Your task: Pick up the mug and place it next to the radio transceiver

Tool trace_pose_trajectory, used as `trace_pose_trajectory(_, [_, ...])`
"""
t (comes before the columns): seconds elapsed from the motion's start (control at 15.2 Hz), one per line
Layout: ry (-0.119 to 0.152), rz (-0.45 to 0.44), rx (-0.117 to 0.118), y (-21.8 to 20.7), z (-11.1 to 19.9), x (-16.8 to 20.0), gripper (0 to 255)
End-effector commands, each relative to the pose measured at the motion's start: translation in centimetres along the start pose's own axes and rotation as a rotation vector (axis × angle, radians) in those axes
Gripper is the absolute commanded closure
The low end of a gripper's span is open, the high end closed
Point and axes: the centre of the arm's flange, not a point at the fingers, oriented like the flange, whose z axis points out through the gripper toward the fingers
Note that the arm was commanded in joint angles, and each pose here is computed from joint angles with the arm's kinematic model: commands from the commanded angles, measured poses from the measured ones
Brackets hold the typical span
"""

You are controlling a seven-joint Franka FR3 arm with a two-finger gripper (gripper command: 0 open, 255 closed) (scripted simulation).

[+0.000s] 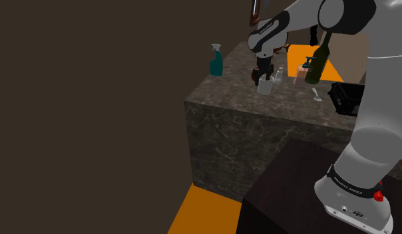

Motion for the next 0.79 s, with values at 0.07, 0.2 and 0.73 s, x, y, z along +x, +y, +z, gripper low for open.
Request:
trace_pose_trajectory(0.07, [0.000, 0.000, 0.000, -0.01, 0.06, 0.01, 0])
trace_pose_trajectory(0.2, [0.000, 0.000, 0.000, -0.01, 0.06, 0.01, 0])
trace_pose_trajectory(0.73, [0.000, 0.000, 0.000, -0.01, 0.06, 0.01, 255])
